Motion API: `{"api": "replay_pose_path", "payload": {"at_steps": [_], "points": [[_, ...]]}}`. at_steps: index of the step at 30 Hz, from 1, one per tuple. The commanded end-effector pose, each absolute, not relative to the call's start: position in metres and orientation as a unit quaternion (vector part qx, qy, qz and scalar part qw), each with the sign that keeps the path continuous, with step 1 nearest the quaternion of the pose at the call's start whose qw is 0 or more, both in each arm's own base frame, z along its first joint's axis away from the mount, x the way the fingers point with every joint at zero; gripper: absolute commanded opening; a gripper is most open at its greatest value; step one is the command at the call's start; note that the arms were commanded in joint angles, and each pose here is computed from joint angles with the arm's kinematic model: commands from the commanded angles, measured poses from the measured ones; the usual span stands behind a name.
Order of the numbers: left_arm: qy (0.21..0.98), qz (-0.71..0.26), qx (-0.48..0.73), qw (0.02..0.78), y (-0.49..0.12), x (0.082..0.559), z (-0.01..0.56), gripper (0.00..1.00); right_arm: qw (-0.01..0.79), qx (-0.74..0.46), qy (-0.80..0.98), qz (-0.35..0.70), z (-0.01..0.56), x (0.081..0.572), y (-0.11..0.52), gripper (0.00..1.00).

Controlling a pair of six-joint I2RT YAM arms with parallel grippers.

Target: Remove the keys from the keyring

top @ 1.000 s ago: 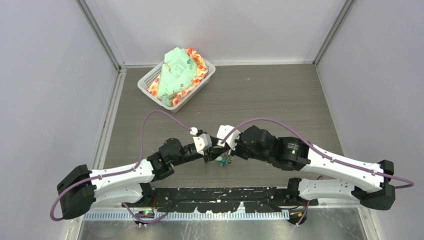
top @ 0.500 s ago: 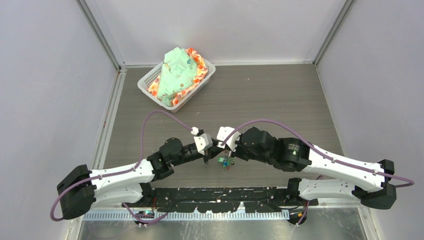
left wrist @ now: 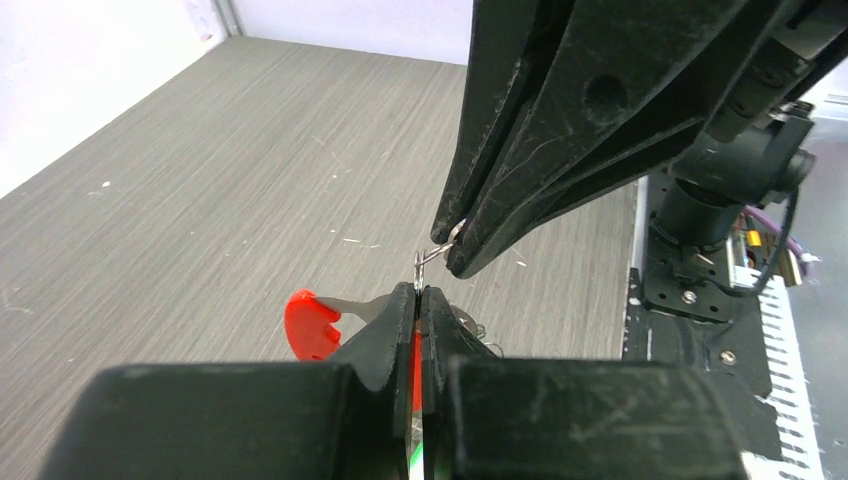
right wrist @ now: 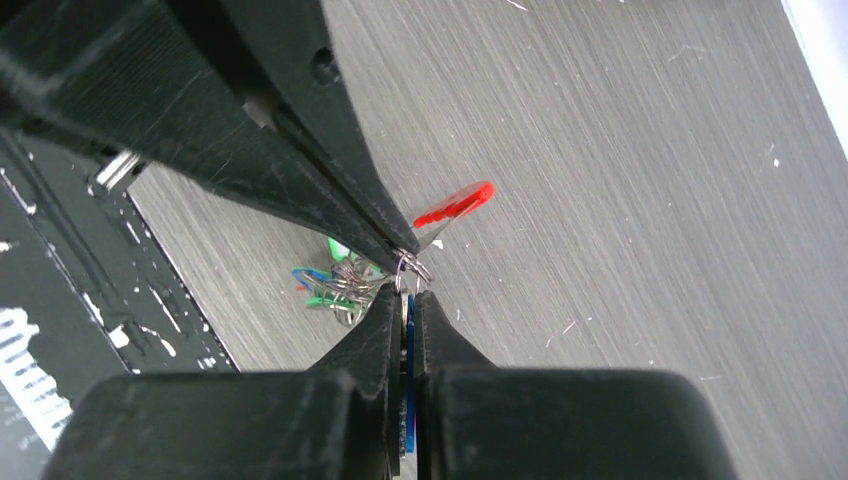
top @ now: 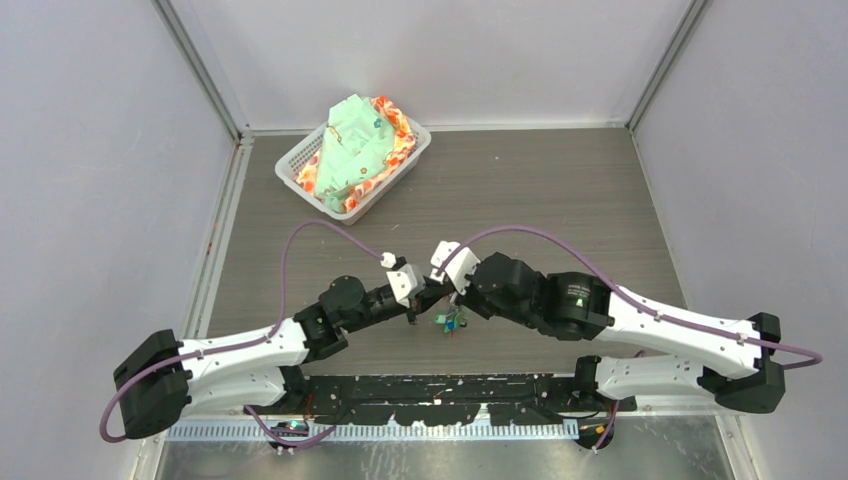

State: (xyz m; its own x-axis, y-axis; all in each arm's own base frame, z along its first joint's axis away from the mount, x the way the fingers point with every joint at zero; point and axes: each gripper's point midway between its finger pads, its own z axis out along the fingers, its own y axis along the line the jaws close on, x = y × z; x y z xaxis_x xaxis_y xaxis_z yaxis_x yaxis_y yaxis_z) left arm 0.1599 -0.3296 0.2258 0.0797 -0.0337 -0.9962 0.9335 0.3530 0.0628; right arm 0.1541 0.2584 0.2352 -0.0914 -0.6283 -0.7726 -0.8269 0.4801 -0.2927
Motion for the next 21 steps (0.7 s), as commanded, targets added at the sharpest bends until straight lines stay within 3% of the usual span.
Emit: {"api": "replay_pose_path", "payload": {"at_steps": [1,14,21], "points": [[0.535,-0.386,0.368,0.655,-0.321,0.172,0.253,0.00,0.474,-0.401,0.776,0.114,0.259,0.173,0.257,0.01],[0.514,-0.384,0.338,0.689,-0.314,0.176,0.267,0.00,0.358,-0.269,0.864,0.229,0.226,0.183,0.264,0.01],[0.525,-0.381,0.335,0.683,-0.314,0.179,0.260,0.00,0.369,-0.254,0.869,0.213,0.222,0.190,0.256,0.01]]}}
